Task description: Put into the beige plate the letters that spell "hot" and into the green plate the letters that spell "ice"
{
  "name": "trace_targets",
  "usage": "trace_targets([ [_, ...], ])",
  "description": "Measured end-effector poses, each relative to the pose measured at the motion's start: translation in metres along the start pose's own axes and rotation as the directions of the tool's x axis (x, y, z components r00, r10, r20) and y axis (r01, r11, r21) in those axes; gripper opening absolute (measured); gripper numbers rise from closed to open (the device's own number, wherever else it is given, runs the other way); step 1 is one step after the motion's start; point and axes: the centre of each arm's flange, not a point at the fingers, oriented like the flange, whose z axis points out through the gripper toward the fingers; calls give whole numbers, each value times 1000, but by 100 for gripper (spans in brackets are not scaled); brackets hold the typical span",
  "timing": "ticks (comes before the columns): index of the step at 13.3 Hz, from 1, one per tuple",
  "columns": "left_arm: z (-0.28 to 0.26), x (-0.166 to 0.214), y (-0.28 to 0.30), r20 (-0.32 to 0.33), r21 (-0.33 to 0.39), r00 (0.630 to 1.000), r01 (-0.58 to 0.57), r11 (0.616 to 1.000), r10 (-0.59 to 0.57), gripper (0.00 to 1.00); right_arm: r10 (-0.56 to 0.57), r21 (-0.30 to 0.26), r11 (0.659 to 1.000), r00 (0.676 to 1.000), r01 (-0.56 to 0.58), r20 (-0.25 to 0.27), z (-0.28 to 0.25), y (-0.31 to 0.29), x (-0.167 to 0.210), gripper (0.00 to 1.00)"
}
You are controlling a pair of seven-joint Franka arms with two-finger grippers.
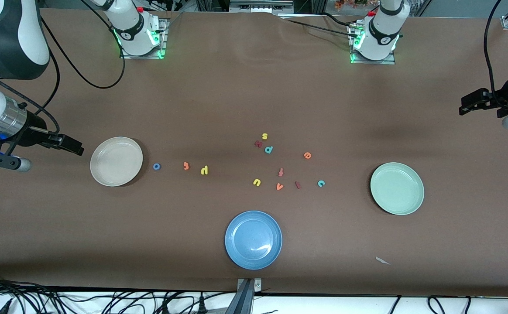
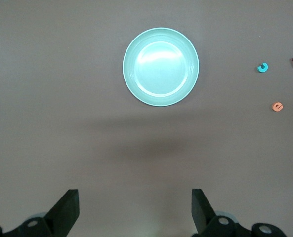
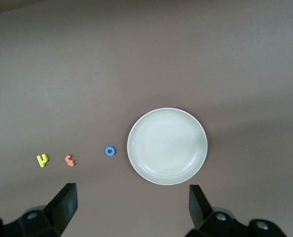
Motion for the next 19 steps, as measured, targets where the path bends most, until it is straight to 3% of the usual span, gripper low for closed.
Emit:
trace_targets([
  [19,-1,1,6,-8,-26,1000,-10,1000,9,100,0,0,1000,1000,0,1,0,0,0,100],
])
